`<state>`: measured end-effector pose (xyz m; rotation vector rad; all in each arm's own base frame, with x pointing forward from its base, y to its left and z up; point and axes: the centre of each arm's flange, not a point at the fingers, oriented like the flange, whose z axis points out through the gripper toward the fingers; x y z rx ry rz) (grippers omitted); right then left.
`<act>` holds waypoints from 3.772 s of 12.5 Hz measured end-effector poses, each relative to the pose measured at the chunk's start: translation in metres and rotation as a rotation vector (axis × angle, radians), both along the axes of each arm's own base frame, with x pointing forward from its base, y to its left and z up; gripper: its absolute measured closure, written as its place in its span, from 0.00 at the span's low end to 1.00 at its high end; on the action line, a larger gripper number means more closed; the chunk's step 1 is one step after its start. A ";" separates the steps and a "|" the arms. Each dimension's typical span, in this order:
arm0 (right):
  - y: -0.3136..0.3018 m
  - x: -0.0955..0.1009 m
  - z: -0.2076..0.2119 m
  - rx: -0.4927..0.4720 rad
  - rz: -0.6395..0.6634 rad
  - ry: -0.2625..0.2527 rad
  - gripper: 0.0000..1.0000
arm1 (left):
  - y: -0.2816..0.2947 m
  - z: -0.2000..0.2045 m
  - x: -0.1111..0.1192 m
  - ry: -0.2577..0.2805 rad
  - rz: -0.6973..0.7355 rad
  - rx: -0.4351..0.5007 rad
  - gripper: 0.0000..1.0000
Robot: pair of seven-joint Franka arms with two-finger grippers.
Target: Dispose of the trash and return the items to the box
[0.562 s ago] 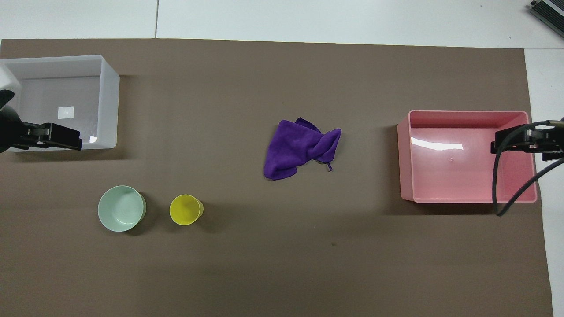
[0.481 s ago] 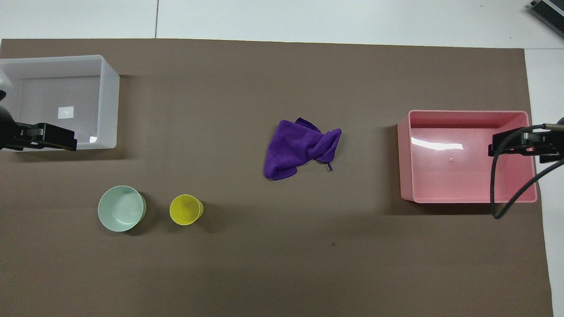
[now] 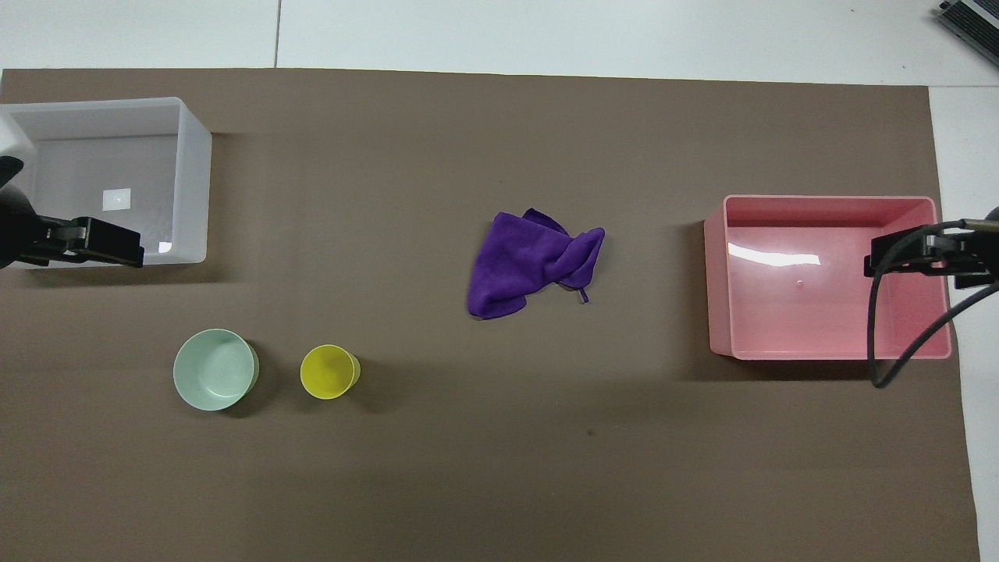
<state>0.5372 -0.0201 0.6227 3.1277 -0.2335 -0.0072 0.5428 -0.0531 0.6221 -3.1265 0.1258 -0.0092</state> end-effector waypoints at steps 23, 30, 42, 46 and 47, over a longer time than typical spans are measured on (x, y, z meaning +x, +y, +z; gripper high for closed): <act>0.208 0.071 -0.147 0.047 0.137 -0.162 0.00 | 0.003 -0.010 0.003 0.037 0.001 0.020 0.00; 0.304 0.080 -0.282 0.079 0.203 -0.260 0.00 | -0.004 -0.052 0.010 0.136 -0.011 0.027 0.00; 0.316 0.076 -0.328 0.000 0.286 -0.226 0.63 | 0.072 -0.287 -0.071 0.230 0.075 0.015 0.00; 0.308 0.081 -0.298 -0.046 0.264 -0.136 0.94 | 0.071 -0.317 -0.086 0.214 0.072 0.012 0.10; 0.304 0.082 -0.283 -0.054 0.254 -0.125 0.94 | 0.071 -0.317 -0.086 0.214 0.072 0.012 0.18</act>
